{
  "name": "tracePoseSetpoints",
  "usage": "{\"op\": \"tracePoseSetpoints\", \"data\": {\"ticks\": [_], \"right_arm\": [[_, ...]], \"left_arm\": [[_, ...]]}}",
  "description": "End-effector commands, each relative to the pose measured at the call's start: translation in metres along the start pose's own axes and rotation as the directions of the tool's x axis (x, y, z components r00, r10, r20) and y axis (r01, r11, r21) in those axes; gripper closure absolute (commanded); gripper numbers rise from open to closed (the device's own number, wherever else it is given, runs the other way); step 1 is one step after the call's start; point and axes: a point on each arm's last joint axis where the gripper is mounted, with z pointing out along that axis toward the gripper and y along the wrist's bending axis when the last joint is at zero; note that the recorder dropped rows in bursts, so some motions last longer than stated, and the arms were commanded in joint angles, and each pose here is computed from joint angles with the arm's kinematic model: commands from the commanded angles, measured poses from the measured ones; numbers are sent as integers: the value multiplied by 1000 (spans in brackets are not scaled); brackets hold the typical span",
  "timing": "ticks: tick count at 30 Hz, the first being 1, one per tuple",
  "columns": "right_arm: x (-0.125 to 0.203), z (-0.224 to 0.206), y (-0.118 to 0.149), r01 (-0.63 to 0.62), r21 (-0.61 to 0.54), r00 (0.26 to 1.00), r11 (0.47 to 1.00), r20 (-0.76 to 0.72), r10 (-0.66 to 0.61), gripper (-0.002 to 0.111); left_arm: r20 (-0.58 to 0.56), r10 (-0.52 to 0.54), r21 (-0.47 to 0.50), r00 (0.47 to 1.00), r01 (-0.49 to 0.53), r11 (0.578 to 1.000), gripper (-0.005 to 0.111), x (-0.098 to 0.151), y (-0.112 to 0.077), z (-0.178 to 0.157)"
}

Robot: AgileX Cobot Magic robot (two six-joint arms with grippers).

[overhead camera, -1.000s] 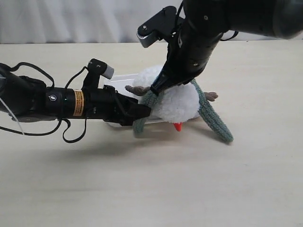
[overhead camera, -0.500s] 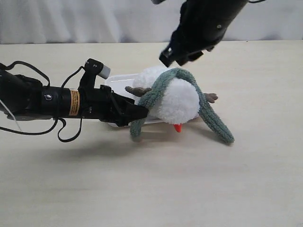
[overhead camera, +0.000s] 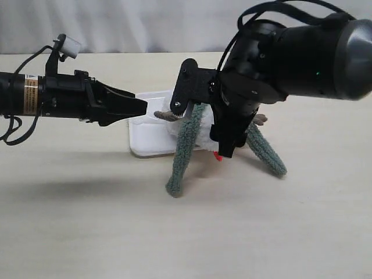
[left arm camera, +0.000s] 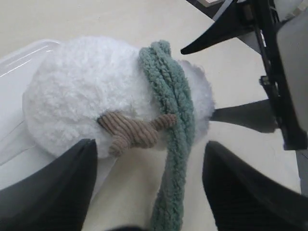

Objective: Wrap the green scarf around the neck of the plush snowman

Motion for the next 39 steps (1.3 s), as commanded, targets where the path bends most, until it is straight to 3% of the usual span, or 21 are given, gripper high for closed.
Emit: {"op": "tracePoseSetpoints", "data": {"ticks": [1, 6, 10, 13, 17, 19, 20, 21, 23, 25, 26, 29, 31, 35, 39], "right_arm": [[-9, 12, -2, -5, 73, 998, 997, 55, 1, 39], [-20, 2, -23, -91, 197, 990, 976, 122, 68, 63], [-30, -5, -36, -146, 207, 967, 967, 238, 95, 78], [-35, -2, -45, -191, 187, 929, 964, 352, 116, 85], [-29, 20, -67, -324, 175, 911, 930, 325, 256, 86], [-24, 24, -79, -435, 168, 875, 885, 309, 372, 86], [-23, 22, -85, -497, 147, 844, 855, 313, 436, 86], [-21, 17, -92, -551, 117, 808, 826, 323, 493, 86], [-19, 1, -100, -609, 40, 755, 792, 335, 563, 86], [-16, -13, -102, -598, -71, 749, 799, 306, 588, 85], [-11, -18, -101, -551, -124, 786, 825, 256, 563, 84], [7, -25, -109, -576, -292, 768, 763, 127, 628, 77], [17, -26, -111, -590, -375, 753, 715, 62, 655, 71], [24, -25, -85, -475, -483, 859, 736, -74, 506, 71], [9, -17, -54, -343, -487, 929, 803, -48, 367, 80]], "left_arm": [[13, -4, -8, 1000, 4, 1000, 47, -3, 3, -5], [28, -13, -33, 1000, 14, 999, 47, -4, 9, -13], [30, -19, -37, 999, 20, 999, 47, -3, 11, -14], [27, -19, -36, 999, 20, 999, 47, -3, 10, -14], [8, -6, -34, 1000, 6, 999, 47, -1, 10, -14], [-13, 13, -109, 1000, -15, 994, 48, 1, 17, -14], [-28, 21, -199, 999, -26, 980, 48, 2, 25, -14], [-37, 3, -308, 999, -14, 951, 48, 4, 36, -15], [-44, -38, -430, 998, 16, 903, 48, 9, 49, -15], [-70, 5, -411, 998, -33, 911, 48, 14, 52, -11], [-78, 54, -369, 996, -79, 926, 48, 15, 50, -7], [-93, 250, -226, 964, -265, 937, 47, 18, 39, 6], [-124, 387, -186, 914, -405, 895, 48, 22, 35, 17], [-123, 430, -301, 894, -446, 843, 57, 23, 40, 35], [-123, 409, -377, 904, -424, 824, 82, 30, 49, 44]]}}
